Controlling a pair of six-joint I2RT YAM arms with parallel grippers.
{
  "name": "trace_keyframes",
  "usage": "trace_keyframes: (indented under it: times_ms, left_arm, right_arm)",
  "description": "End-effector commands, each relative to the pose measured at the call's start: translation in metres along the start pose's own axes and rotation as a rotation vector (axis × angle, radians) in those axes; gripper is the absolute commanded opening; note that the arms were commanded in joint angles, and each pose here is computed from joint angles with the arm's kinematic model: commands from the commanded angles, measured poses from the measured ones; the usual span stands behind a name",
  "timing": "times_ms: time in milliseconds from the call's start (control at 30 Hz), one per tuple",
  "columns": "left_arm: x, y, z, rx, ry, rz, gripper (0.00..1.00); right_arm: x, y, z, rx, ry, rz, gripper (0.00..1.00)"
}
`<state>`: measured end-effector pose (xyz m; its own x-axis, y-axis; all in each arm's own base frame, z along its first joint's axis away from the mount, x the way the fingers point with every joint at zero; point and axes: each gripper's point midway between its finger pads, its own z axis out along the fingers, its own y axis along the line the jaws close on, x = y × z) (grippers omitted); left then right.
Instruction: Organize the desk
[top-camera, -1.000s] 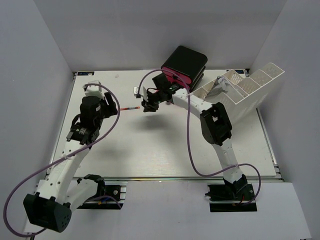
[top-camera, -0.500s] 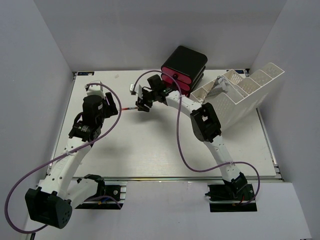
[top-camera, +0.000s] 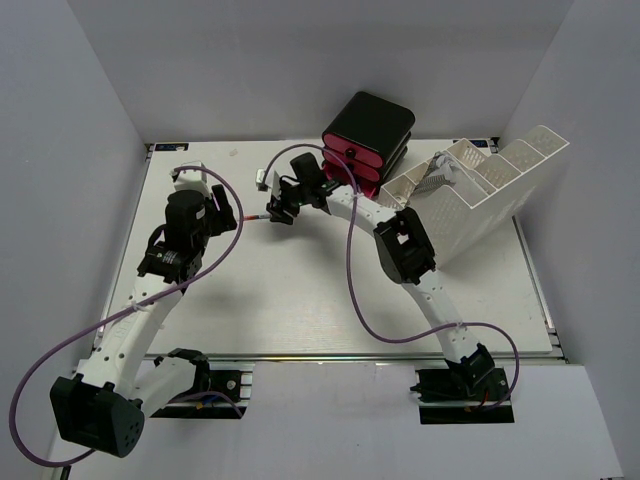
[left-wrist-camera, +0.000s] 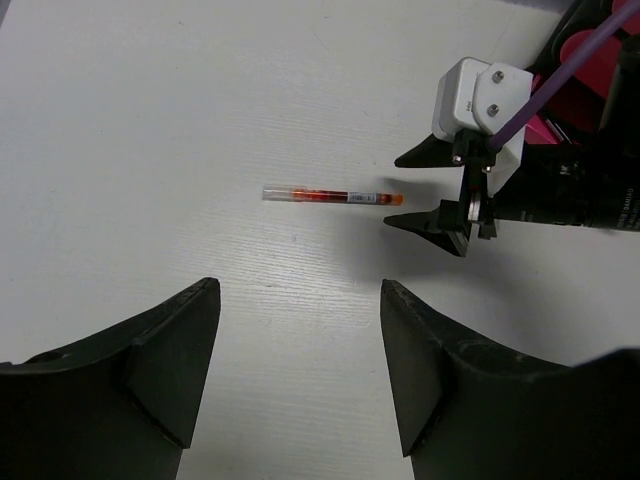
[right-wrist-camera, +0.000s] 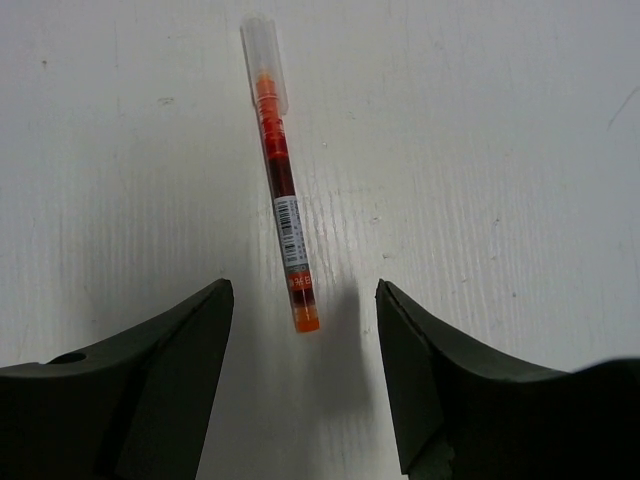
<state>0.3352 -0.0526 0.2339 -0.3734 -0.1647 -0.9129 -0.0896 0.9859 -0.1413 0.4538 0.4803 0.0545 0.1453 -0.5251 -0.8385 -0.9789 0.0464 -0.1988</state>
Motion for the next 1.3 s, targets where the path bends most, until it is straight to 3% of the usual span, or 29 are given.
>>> trace_keyframes:
  times_ms: [0, 300, 500, 600, 1267]
  left_arm:
    - [-0.006, -0.003, -0.005, 0.023, -0.018, 0.004, 0.75]
    - [-0.007, -0.004, -0.006, 0.031, -0.022, 0.003, 0.75]
    - [-0.006, -0.003, -0.006, 0.029, -0.021, 0.005, 0.75]
    - [-0.008, -0.003, -0.006, 0.027, -0.026, 0.003, 0.75]
    - [-0.008, -0.003, -0.007, 0.028, -0.029, 0.003, 0.75]
  right_arm:
    - [-0.011, -0.012, 0.006, 0.031, -0.045, -0.017, 0.65]
    - [0.001, -0.012, 0.011, 0.024, -0.028, -0.025, 0.64]
    - [0.007, -0.007, 0.012, 0.003, -0.001, -0.053, 0.49]
    - [0.011, -0.002, 0.01, -0.017, 0.015, -0.05, 0.46]
    - [0.034, 0.026, 0.004, -0.133, 0.119, -0.089, 0.35]
